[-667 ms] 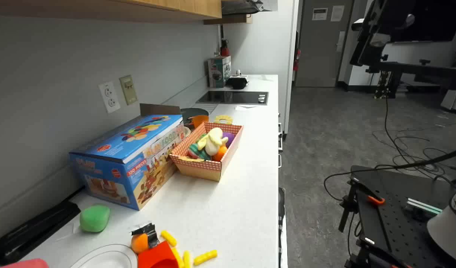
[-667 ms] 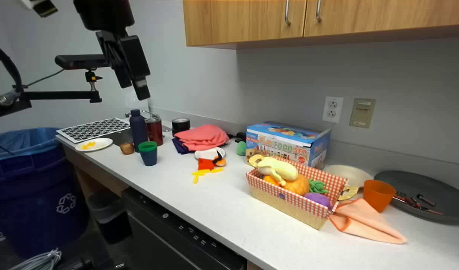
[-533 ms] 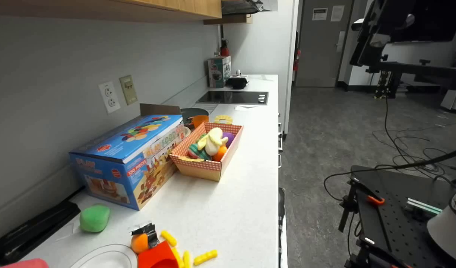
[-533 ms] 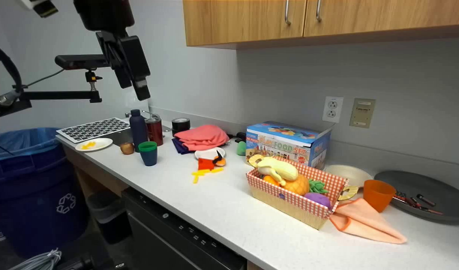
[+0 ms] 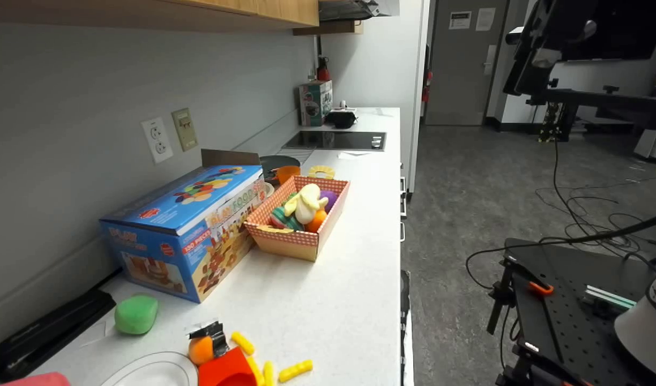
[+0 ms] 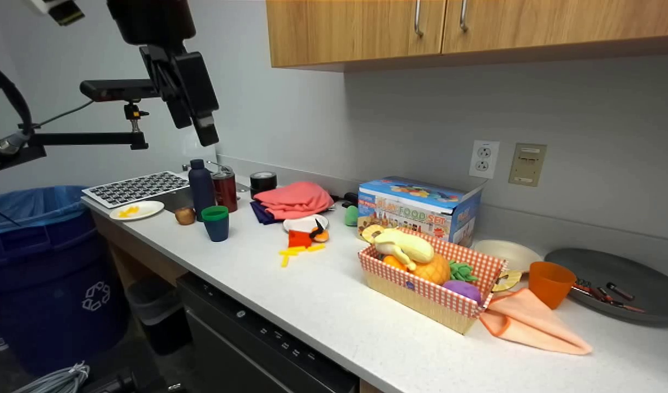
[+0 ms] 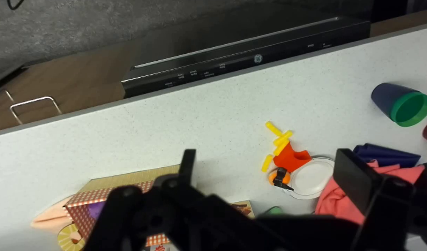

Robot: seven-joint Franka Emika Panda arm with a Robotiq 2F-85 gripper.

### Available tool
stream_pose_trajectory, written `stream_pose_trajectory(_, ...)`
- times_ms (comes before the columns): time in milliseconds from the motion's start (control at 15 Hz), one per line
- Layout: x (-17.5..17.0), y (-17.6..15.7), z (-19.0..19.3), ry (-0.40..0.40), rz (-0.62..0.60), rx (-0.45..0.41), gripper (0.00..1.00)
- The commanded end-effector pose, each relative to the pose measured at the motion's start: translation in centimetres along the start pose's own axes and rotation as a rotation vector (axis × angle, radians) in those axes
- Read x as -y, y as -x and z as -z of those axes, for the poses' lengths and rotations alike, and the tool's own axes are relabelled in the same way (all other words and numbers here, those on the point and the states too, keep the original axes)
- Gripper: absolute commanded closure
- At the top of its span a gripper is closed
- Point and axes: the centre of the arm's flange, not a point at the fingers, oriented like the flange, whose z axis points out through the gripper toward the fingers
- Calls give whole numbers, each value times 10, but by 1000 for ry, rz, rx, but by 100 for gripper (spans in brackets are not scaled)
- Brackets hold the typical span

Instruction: Open the left door of the top cabinet.

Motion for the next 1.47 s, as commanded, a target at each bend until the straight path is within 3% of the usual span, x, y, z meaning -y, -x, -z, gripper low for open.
stream_pose_trajectory(0,0,0,0,0,0,0,0)
stream_pose_trajectory(800,5,-7,8,8,15,-16,0)
stream_pose_trajectory(1400,77,-53,55,65,189,-168,0)
